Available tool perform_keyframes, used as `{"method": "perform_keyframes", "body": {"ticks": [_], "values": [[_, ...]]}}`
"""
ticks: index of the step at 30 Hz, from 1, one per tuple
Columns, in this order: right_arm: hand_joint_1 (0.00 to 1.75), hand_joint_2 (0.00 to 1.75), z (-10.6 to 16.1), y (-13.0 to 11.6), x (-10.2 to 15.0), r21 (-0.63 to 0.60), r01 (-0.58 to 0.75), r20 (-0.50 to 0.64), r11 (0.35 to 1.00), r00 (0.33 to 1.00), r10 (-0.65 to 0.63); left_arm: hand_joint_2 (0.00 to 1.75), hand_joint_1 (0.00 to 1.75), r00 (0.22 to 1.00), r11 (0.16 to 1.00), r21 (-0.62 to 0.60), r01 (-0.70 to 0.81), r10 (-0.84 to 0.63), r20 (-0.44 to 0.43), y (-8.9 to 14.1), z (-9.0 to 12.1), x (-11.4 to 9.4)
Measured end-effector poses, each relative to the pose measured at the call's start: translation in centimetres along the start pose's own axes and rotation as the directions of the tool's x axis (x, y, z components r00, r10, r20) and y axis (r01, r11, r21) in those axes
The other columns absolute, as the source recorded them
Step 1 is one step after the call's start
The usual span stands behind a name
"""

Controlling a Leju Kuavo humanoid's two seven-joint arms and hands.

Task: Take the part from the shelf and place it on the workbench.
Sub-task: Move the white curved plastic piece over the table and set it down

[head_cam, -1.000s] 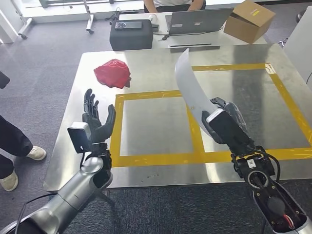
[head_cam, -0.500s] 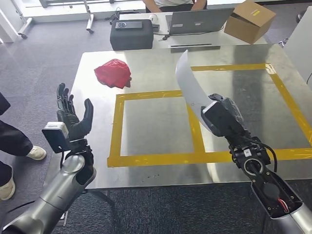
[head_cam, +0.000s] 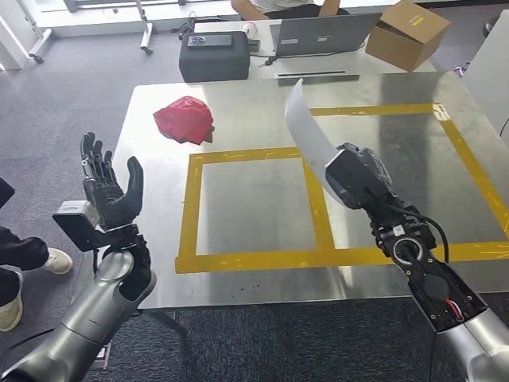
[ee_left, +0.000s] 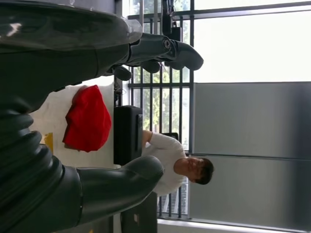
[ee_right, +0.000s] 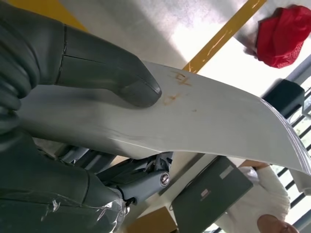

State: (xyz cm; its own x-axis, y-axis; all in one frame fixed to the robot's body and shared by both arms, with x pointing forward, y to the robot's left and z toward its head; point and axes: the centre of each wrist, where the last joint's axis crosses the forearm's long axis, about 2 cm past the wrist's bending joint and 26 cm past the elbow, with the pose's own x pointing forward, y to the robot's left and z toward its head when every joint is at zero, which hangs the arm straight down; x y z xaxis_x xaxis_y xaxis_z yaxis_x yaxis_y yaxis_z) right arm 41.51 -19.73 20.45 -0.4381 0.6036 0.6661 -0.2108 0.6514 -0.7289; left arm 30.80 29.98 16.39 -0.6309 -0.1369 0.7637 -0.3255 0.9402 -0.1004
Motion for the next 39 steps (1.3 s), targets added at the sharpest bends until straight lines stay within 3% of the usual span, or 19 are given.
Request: {"method": "perform_keyframes", "body": {"ticks": [19,30,39], "values": [[1.75,1.75,-2.2,1.2,1.8,0.049,-0.050,0.009,0.998,0.999,0.050,1.75,0.00,0.998,0.998,0.011,-0.055,0.055,-0.014,-1.0,0.1,0.2],[1.75,1.75,-4.3,2.1,4.7,0.066,-0.046,0.103,0.997,0.994,0.039,1.75,0.00,0.996,0.995,0.005,-0.095,0.095,-0.004,-2.4,-0.4,0.4],[1.75,1.75,-6.1,3.3,8.6,0.087,-0.006,0.212,0.996,0.977,-0.013,1.75,0.00,0.994,0.994,0.005,-0.110,0.110,-0.009,-3.1,-0.7,0.2]]}}
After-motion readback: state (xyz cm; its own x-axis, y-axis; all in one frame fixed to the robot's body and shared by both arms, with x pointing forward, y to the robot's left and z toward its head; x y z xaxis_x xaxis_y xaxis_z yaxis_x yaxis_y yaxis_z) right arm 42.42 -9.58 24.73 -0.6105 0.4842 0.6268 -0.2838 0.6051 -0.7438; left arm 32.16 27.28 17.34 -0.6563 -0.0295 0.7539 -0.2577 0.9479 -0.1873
